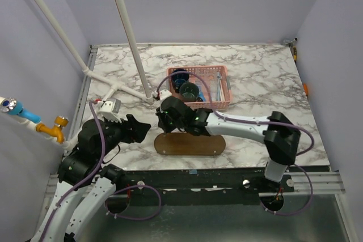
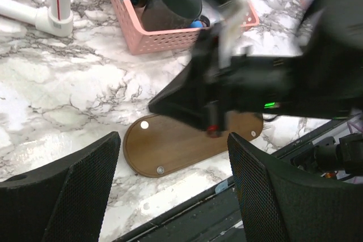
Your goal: Prepare toiletry sets of a toothbrush and toothpaste on the tray
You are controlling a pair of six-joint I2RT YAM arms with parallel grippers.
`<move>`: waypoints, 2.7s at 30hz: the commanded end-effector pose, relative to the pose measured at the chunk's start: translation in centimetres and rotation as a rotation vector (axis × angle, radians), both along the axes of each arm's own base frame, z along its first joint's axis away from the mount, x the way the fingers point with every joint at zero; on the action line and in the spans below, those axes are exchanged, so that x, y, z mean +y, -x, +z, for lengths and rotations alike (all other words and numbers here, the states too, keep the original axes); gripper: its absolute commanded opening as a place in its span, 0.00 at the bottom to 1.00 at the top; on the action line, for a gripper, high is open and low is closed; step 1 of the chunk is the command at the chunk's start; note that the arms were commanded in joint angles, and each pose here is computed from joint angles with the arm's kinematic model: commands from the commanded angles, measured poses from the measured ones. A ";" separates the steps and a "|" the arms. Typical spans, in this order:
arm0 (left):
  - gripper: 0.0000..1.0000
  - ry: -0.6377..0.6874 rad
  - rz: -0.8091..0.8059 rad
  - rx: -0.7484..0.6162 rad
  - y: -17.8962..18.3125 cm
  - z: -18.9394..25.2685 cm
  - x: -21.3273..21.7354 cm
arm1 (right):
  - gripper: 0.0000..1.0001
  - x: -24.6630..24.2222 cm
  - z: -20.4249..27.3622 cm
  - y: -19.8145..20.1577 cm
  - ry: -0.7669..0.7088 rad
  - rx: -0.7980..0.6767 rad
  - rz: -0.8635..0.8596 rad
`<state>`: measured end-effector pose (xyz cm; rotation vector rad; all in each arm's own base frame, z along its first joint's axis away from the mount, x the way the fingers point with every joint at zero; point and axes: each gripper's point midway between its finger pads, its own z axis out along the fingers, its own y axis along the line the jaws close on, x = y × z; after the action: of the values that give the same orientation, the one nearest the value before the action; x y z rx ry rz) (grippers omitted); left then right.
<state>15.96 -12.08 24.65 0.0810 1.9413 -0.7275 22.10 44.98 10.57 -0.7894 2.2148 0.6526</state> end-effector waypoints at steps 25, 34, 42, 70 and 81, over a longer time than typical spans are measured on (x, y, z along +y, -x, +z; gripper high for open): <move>0.76 0.099 0.237 0.523 -1.9 -12.0 -1.4 | 0.06 -17.6 -0.2 9.5 0.084 0.216 -0.156; 0.74 0.089 0.208 0.607 -2.6 -15.0 -2.7 | 0.07 -19.0 -3.5 12.2 0.112 0.341 -0.136; 0.74 0.075 0.155 0.668 -3.2 -17.2 -4.1 | 0.07 -18.8 -5.7 12.5 0.097 0.384 -0.177; 0.66 0.104 0.002 0.749 -4.3 -18.1 -7.8 | 0.07 -21.6 -8.1 9.2 0.162 0.291 -0.465; 0.65 0.073 0.005 0.697 -6.3 -16.2 -8.2 | 0.13 -21.5 -6.3 9.1 0.175 0.278 -0.449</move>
<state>21.00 -19.64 6.61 -0.3252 2.6126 -0.8912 12.32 23.50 2.41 -0.2764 2.6472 0.3861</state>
